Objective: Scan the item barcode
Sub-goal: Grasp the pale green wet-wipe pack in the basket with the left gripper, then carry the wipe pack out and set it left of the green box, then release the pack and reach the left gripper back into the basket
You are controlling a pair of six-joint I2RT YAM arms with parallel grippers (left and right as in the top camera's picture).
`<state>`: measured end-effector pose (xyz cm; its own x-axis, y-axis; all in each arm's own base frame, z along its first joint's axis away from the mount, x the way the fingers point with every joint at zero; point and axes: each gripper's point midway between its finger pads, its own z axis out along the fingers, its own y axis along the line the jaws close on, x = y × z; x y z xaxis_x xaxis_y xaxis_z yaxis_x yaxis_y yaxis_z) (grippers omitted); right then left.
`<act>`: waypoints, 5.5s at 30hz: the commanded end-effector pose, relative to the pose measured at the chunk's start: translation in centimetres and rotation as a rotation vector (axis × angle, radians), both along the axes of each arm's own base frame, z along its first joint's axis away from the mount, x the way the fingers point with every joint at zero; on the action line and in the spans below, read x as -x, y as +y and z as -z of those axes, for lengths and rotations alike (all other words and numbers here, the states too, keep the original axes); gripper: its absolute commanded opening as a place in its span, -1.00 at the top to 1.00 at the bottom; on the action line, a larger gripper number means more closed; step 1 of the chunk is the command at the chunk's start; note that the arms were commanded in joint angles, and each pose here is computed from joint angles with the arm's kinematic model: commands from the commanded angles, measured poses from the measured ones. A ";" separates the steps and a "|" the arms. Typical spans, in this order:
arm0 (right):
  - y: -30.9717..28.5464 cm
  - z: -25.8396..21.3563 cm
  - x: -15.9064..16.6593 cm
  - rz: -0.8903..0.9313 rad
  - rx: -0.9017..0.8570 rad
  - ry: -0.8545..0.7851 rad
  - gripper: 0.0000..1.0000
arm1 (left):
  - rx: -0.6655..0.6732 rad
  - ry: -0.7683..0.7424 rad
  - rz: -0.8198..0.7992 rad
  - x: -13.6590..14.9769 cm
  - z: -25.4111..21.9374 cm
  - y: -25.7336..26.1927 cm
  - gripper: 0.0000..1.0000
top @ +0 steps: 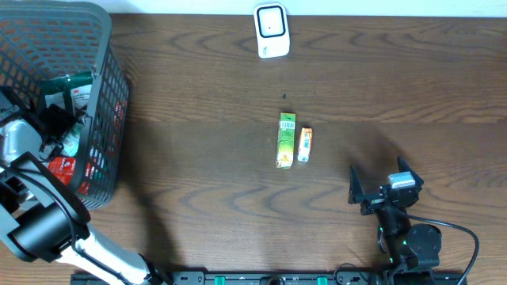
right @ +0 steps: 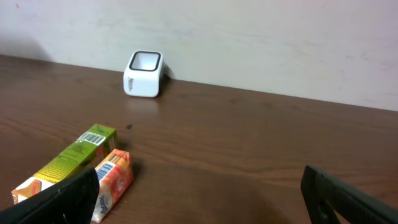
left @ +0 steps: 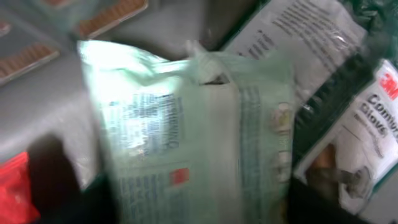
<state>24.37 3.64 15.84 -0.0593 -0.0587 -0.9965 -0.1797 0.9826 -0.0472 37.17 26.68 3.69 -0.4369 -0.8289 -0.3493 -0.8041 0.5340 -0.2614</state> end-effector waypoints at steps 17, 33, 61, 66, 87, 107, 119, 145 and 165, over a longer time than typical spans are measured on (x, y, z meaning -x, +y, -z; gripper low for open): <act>-0.2 0.0 0.0 0.010 -0.012 0.002 -0.98 | -0.208 -0.362 0.057 -1.3 -17.2 -0.7 0.12; -0.2 0.0 0.0 0.010 -0.012 0.002 -0.99 | -0.344 -0.667 0.303 3.5 -33.2 -15.3 0.12; -0.2 0.0 0.0 0.010 -0.012 0.002 -0.99 | 0.020 0.187 1.049 2.8 -2.4 -46.6 0.09; -0.2 0.0 0.0 0.010 -0.012 0.002 -0.98 | 0.001 0.209 1.067 2.9 -0.1 -48.2 0.09; -0.2 0.0 0.0 0.010 -0.012 0.002 -0.99 | -0.007 0.135 1.072 1.5 -2.2 -49.1 -0.18; -0.2 0.0 0.0 0.010 -0.012 0.002 -0.99 | -0.011 0.260 1.095 4.2 1.7 -48.7 0.43; -0.2 0.0 0.0 0.010 -0.012 0.002 -0.99 | -0.020 0.219 1.119 3.7 1.2 -49.6 0.16; -0.2 0.0 0.0 0.010 -0.012 0.002 -0.99 | -0.318 -0.283 0.239 0.1 -28.6 -18.7 -0.30; -0.2 0.0 0.0 0.010 -0.012 0.002 -0.98 | -0.112 0.202 -0.387 8.0 -12.2 -2.9 -0.67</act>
